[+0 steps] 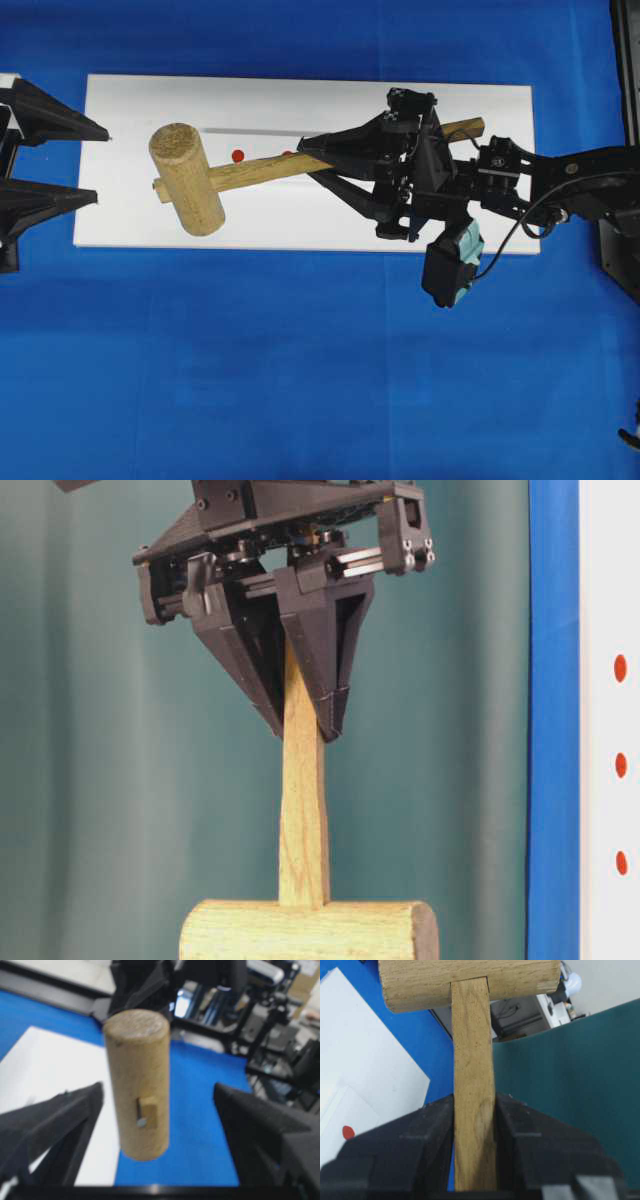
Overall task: Hit the mark with a hammer.
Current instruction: 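Swing the mallet head toward the left gripper with the right gripper, then close the left gripper around the mallet head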
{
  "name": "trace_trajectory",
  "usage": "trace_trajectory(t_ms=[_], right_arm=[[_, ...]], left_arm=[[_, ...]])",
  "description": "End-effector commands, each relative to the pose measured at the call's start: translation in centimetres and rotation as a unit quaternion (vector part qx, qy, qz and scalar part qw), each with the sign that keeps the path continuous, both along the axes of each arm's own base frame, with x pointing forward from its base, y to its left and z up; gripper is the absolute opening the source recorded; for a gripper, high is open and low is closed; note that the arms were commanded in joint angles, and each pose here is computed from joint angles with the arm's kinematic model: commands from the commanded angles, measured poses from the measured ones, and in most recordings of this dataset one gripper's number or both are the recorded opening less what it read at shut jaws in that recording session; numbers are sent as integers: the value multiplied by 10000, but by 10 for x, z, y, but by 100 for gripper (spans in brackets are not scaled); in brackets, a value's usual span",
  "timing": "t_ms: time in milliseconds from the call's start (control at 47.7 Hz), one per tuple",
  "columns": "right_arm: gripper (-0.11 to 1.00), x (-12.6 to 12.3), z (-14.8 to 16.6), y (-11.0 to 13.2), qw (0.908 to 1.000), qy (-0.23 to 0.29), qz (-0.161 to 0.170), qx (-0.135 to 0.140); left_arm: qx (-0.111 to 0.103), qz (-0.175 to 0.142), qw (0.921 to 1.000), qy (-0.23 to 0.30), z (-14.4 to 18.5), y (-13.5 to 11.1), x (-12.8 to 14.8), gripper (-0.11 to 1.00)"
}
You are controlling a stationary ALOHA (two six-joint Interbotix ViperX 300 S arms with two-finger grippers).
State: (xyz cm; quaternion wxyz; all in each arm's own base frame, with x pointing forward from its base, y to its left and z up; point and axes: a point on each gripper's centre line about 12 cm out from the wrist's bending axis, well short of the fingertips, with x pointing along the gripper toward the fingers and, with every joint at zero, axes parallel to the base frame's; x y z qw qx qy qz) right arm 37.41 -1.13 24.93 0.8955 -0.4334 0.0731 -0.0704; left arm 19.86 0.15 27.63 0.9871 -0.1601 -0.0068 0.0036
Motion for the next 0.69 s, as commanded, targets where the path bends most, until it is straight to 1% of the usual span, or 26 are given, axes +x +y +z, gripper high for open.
trace_trajectory(t_ms=[0, 168, 272, 419, 670], right_arm=[[9, 3, 21, -1, 9993, -360, -40, -4], [9, 4, 22, -1, 9993, -367, -44, 3], [10, 5, 22, -1, 9993, -369, -52, 10], [9, 6, 23, -2, 9992, -384, -61, 23], [10, 6, 21, -2, 9993, -346, -80, 60]], left_arm=[[-30, 79, 10000, -23, 2, 3, 3, 93], [-128, 254, 9996, -20, -1, 11, 12, 93], [-116, 257, 9996, -88, -1, 11, 24, 94], [-130, 258, 9996, -43, -5, 12, 43, 94], [-113, 266, 9994, -203, -2, 14, 70, 94]])
